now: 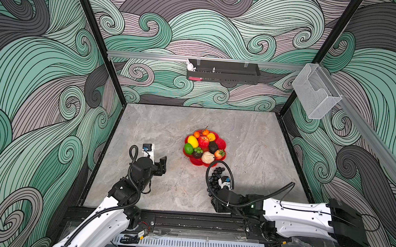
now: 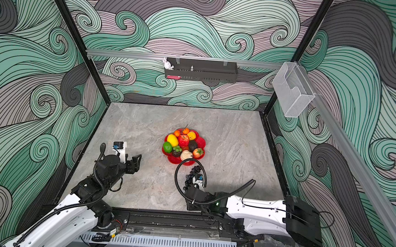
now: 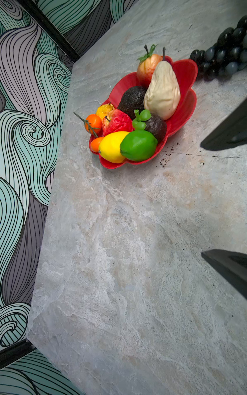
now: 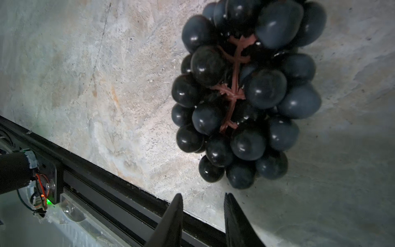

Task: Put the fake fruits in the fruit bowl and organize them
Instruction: 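Close the right gripper on the grape bunch's stem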

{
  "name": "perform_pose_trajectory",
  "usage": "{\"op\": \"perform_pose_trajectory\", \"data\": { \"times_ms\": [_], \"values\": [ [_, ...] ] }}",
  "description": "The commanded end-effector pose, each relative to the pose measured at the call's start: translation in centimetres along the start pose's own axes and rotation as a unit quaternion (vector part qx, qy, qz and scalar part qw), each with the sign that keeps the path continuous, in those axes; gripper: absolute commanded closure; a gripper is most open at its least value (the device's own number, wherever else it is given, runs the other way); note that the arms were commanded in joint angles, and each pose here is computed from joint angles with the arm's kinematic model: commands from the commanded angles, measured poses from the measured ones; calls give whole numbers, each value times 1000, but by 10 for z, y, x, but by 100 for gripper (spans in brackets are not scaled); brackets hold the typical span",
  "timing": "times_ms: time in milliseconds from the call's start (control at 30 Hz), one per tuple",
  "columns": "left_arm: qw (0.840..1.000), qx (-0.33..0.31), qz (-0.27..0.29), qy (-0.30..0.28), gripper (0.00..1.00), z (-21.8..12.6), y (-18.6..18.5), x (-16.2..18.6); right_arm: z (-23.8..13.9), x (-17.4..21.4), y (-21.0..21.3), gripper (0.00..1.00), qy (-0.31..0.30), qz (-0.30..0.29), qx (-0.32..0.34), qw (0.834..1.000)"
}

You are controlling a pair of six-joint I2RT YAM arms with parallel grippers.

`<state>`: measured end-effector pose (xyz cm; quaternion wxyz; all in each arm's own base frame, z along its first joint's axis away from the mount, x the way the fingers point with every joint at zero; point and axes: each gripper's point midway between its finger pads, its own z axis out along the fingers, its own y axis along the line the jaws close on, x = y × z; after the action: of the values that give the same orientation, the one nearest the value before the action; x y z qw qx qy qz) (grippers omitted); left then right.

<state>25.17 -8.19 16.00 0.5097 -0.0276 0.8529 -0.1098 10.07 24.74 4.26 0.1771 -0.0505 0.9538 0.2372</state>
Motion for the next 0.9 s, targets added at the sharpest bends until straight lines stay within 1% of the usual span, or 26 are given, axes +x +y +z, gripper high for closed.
{"op": "perform_pose_trajectory", "data": {
  "times_ms": [0,333,600,867],
  "values": [
    [1000,8,-7,-11,22,0,-4,-4,3,-5,-1,66,-18,18,3,1000],
    [1000,8,-6,-10,20,1,-4,-4,12,0,-10,72,-9,29,27,999],
    [1000,20,-5,-4,17,1,-9,-3,18,1,-10,75,-5,34,25,999],
    [1000,19,-5,-6,17,0,-8,-3,24,1,-19,78,-2,47,41,998]
  ]
}}
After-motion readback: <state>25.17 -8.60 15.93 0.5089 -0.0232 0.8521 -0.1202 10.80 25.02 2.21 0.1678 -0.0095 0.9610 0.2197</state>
